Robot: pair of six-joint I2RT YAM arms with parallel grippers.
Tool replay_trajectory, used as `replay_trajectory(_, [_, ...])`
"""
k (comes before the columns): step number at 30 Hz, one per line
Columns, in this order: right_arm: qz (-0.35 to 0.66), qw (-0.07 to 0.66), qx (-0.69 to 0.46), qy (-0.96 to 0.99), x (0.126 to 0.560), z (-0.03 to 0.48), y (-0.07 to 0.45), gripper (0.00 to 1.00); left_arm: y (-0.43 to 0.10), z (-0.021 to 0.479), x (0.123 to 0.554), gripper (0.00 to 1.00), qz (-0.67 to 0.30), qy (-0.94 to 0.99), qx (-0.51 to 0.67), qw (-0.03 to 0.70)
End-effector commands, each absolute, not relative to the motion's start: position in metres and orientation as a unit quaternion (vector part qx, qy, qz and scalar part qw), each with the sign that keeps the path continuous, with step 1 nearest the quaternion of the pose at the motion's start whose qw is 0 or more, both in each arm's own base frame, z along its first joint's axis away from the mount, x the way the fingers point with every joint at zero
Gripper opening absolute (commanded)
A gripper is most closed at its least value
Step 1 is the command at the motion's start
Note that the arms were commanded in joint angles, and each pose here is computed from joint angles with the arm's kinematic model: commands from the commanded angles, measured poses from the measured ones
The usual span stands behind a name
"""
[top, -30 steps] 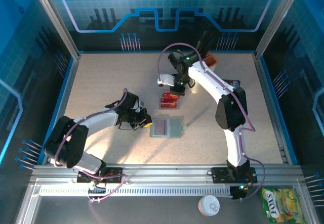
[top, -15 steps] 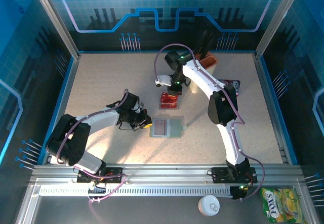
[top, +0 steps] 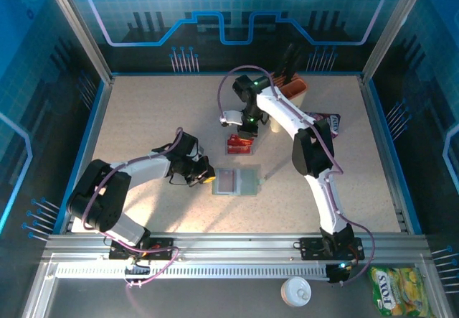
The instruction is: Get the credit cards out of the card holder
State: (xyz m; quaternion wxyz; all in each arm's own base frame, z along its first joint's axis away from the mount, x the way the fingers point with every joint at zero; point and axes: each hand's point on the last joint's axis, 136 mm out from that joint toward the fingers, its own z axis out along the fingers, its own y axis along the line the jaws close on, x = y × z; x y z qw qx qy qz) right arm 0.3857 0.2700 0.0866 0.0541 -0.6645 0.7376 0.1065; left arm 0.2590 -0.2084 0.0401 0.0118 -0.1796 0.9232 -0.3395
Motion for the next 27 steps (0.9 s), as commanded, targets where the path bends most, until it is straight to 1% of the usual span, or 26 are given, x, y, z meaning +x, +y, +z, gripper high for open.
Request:
replay_trajectory(1, [0.11, 0.054, -0.658, 0.743, 0.387, 0.093, 0.272, 0.1, -0.209, 0.045, 0.262, 0.04, -0.344, 0.921, -0.181, 0.01])
replay_trajectory(5, [0.107, 0.058, -0.654, 0.746, 0.387, 0.094, 0.272, 0.15, -0.209, 0.047, 0.261, 0.04, -0.346, 0.921, -0.178, 0.011])
replay_trajectory(12, [0.094, 0.057, -0.645, 0.756, 0.389, 0.092, 0.27, 0.17, -0.207, 0.05, 0.258, 0.04, -0.347, 0.921, -0.177, 0.016])
replay_trajectory(13, [0.09, 0.073, -0.643, 0.757, 0.39, 0.104, 0.27, 0.17, -0.207, 0.051, 0.258, 0.04, -0.348, 0.92, -0.177, 0.017])
replay_trajectory(17, [0.086, 0.093, -0.627, 0.769, 0.393, 0.111, 0.272, 0.18, -0.208, 0.053, 0.259, 0.05, -0.351, 0.92, -0.174, 0.021])
replay_trajectory(19, [0.084, 0.107, -0.614, 0.778, 0.395, 0.112, 0.273, 0.18, -0.208, 0.053, 0.259, 0.05, -0.353, 0.919, -0.174, 0.021])
replay_trajectory(23, [0.091, 0.139, -0.589, 0.791, 0.399, 0.111, 0.278, 0.12, -0.207, 0.055, 0.258, 0.05, -0.354, 0.919, -0.174, 0.025])
replay_trajectory(27, [0.085, 0.152, -0.577, 0.798, 0.405, 0.106, 0.28, 0.11, -0.206, 0.057, 0.257, 0.05, -0.355, 0.918, -0.174, 0.029])
